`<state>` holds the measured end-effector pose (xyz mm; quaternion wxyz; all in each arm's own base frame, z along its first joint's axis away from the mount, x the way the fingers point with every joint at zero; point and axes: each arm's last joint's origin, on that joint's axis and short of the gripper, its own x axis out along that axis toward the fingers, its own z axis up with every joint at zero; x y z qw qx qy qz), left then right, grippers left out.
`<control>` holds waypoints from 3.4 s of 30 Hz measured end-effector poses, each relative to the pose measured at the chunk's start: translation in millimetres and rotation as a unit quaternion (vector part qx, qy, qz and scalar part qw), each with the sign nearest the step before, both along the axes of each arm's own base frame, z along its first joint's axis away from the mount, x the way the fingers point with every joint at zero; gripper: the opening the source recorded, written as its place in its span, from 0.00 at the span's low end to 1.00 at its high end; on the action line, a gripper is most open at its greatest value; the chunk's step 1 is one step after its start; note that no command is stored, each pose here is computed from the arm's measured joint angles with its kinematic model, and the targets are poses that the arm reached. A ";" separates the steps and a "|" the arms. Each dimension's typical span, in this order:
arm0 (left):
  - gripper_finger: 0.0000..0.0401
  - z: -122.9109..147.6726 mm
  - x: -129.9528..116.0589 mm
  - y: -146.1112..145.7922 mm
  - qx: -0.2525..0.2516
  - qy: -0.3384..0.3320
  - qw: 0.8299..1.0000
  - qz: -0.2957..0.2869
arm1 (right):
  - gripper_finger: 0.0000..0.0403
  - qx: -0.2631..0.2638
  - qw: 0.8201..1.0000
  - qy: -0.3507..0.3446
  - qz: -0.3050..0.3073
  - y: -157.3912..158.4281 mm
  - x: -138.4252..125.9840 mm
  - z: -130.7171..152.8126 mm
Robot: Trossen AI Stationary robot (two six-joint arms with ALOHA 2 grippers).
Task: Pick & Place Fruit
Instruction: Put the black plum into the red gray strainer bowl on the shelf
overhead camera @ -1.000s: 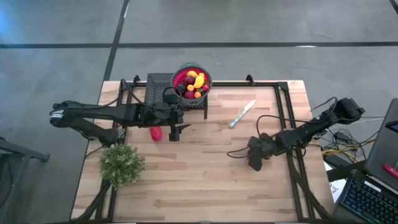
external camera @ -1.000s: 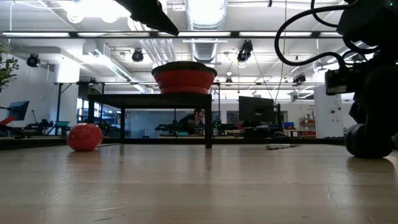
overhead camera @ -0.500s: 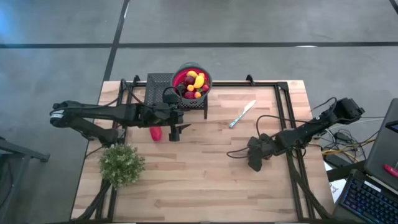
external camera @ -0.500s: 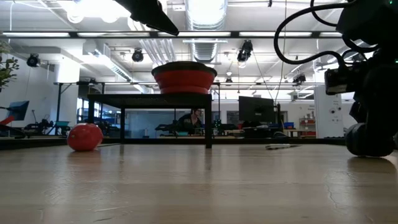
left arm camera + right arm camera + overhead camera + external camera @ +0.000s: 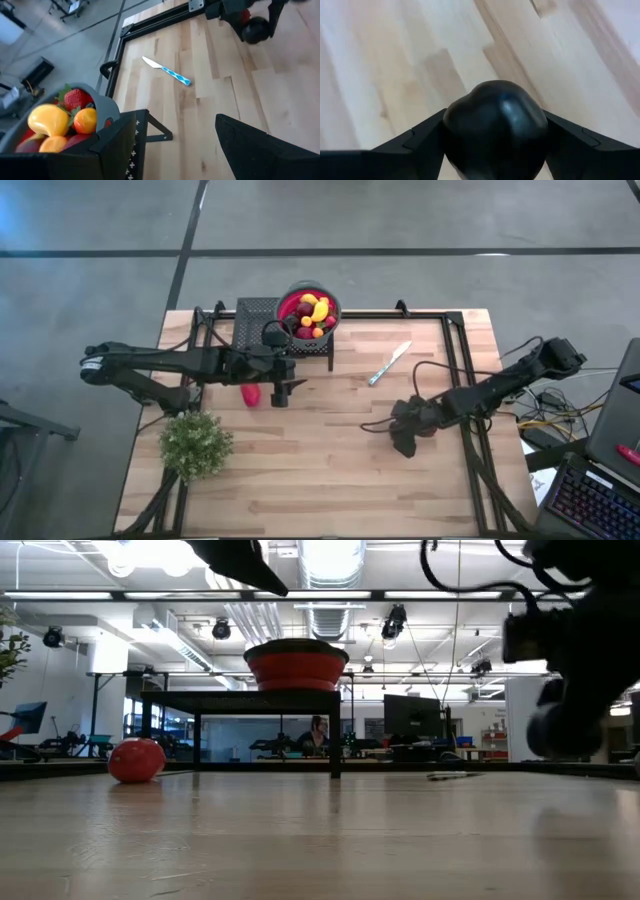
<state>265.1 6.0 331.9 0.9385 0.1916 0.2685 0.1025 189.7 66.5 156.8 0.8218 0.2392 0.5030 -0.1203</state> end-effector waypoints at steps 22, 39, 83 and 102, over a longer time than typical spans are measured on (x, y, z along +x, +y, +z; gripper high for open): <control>0.69 7.7 2.5 2.6 0.207 0.034 0.977 -0.049 | 0.62 -0.042 0.968 -0.225 0.099 -33.7 65.9 113.6; 0.71 8.2 26.1 4.9 0.318 0.017 0.947 -0.043 | 0.62 -0.148 0.912 -0.360 0.128 -70.5 83.4 180.4; 0.88 33.1 47.3 -9.7 0.518 -0.107 0.842 -0.108 | 0.68 -0.213 0.842 -0.473 0.150 -82.6 135.6 216.9; 0.87 39.5 44.8 -21.1 0.527 -0.141 0.829 -0.122 | 0.68 -0.212 0.843 -0.472 0.148 -82.5 136.1 219.4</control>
